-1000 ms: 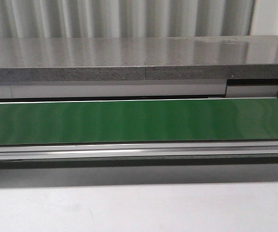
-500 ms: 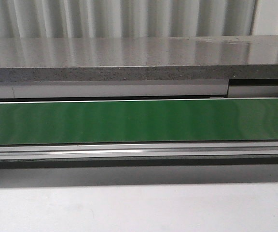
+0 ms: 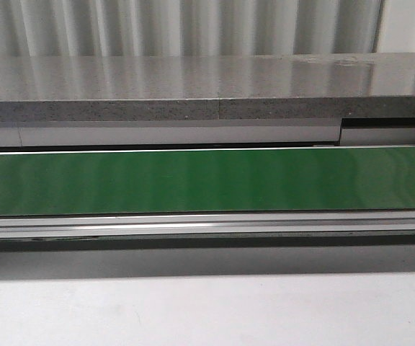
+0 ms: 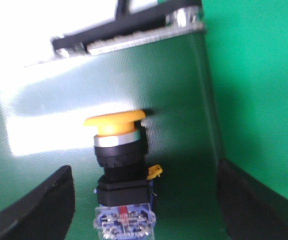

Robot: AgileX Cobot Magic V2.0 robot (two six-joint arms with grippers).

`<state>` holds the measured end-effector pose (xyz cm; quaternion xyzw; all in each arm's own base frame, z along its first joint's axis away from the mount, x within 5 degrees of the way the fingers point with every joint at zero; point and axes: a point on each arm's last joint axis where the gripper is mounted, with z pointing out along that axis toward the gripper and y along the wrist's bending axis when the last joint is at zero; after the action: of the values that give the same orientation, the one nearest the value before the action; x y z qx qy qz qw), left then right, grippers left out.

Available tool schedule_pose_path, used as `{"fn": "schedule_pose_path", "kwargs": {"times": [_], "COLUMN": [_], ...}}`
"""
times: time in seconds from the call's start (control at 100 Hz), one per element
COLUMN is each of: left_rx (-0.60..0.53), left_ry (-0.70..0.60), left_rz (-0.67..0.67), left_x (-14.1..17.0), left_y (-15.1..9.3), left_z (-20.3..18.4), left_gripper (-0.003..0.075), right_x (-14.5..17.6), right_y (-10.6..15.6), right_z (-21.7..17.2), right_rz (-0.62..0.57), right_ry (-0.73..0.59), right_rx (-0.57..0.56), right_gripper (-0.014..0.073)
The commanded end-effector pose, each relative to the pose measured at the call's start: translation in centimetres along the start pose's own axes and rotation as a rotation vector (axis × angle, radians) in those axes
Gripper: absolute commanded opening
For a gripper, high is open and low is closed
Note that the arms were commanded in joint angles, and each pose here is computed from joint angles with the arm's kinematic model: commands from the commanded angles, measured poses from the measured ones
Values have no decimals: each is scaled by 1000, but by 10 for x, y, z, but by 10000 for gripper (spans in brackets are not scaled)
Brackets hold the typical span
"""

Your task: Move button from right to left

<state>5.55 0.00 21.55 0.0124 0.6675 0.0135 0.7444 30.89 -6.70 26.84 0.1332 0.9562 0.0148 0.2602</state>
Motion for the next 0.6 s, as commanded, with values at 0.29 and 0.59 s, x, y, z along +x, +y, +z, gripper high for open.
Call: {"fn": "schedule_pose_path", "kwargs": {"times": [0.29, 0.59], "left_rx": [0, 0], "left_ry": [-91, -91], "left_rz": [-12, -12], "left_x": [-1, -1], "left_y": [0, 0], "left_z": [-3, -3], "left_gripper": [-20, -20], "right_x": [27, 97], "right_y": [19, 14], "right_z": [-135, -163], "right_rz": [-156, -181], "right_ry": [-476, -562], "right_rx": [-44, -44], "right_gripper": [583, 583]}}
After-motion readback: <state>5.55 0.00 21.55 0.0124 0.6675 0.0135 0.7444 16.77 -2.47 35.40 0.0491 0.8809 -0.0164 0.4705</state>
